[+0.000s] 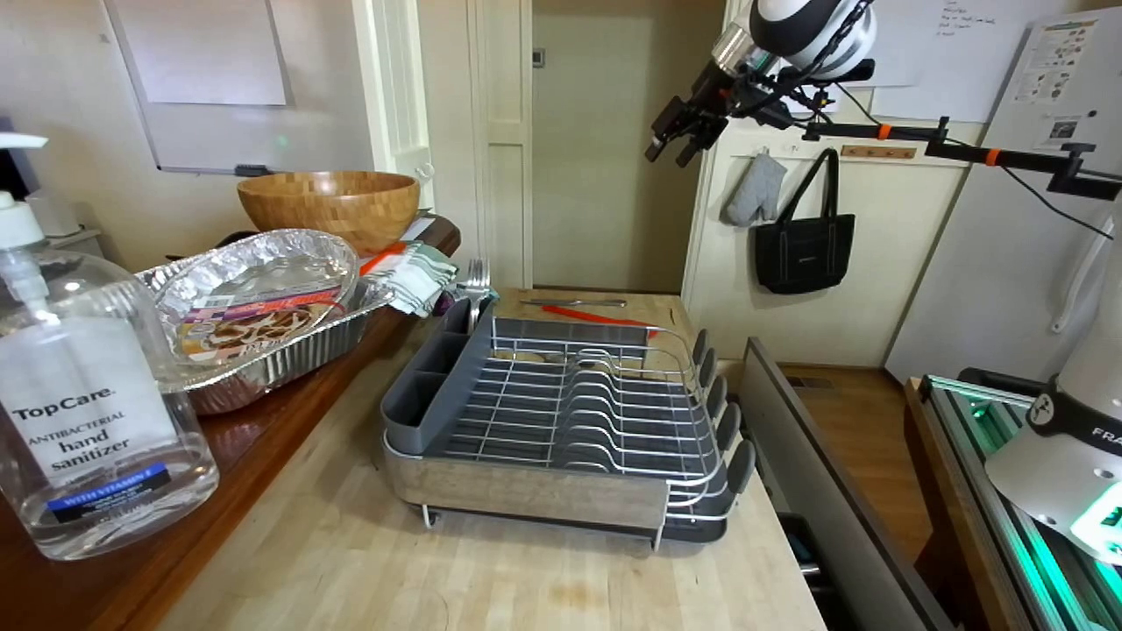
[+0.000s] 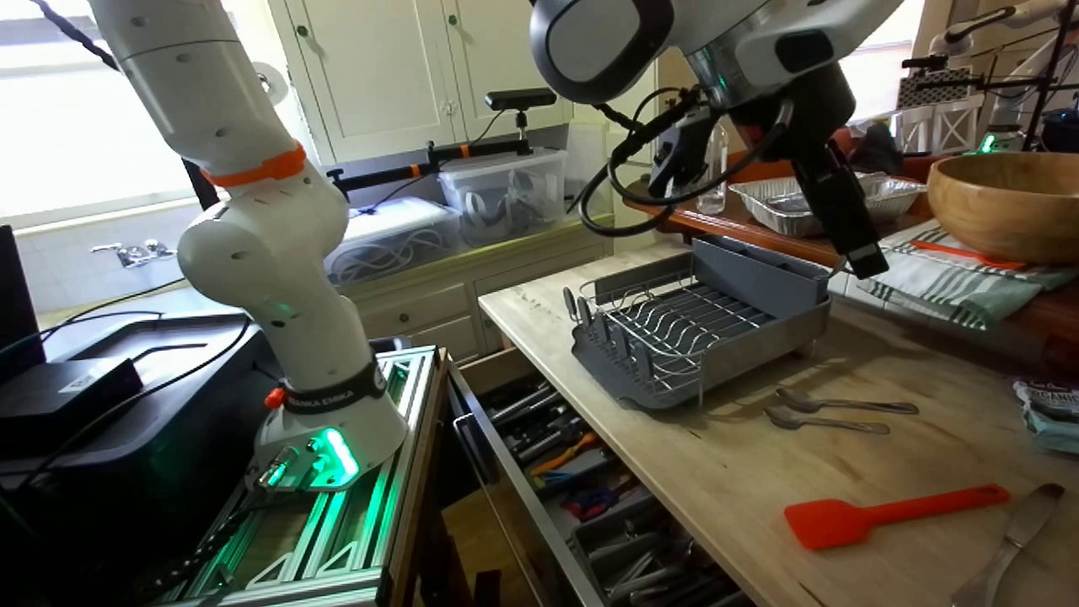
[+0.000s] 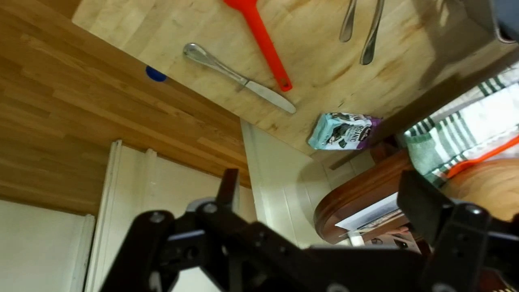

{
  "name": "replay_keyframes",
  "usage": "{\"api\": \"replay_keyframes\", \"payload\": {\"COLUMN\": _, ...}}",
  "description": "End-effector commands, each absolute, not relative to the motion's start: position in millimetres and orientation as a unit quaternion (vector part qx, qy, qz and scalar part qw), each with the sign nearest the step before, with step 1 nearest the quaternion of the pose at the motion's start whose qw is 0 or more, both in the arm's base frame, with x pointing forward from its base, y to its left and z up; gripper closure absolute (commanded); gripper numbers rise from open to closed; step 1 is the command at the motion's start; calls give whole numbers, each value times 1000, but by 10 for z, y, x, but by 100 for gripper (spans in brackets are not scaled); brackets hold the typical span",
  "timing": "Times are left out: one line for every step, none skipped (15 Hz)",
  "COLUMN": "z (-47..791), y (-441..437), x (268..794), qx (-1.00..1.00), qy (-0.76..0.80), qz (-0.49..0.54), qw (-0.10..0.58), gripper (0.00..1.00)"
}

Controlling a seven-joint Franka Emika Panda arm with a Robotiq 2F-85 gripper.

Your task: Put one spoon in the dish rack

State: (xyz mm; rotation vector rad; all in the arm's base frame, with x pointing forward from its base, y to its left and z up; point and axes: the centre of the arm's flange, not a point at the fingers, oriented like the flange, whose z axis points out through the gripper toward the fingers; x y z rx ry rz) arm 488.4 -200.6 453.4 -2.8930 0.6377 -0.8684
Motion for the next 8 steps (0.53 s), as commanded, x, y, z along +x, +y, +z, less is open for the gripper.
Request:
{"api": "replay_keyframes", "payload": {"z": 4539, "y": -1979, "x": 4909, "qx": -936, "qy": 206, "qz": -282, "qw": 31, "gripper": 0}}
{"api": "replay_keyframes", "payload": {"z": 4545, "y": -1977, "x": 4915, "qx": -936, "qy": 207, "qz": -283, "qw": 32, "gripper": 0}}
{"api": "replay_keyframes", "payload": {"z": 4547, "y": -1992, "x": 4910, "qx": -935, "qy": 209, "qz": -283, "qw": 32, "gripper": 0}}
{"api": "replay_keyframes", "payload": {"z": 4546, "y": -2007, "x": 4904, "qx": -935, "qy": 210, "qz": -283, "qw": 32, "gripper": 0}}
{"api": "replay_keyframes", "payload": {"z": 4546, "y": -2017, "x": 4900, "qx": -935, "qy": 211, "qz": -284, "qw": 32, "gripper": 0}}
{"api": "replay_keyframes", "payload": {"z": 4546, "y": -2021, "x": 4898, "qx": -935, "qy": 211, "qz": -284, "qw": 32, "gripper": 0}}
{"api": "replay_keyframes", "payload": {"z": 4546, "y": -2021, "x": 4898, "qx": -935, "qy": 211, "qz": -284, "qw": 32, "gripper": 0}}
{"api": "replay_keyframes", "payload": {"z": 4546, "y": -2020, "x": 4899, "qx": -935, "qy": 211, "qz": -284, "qw": 32, "gripper": 0}}
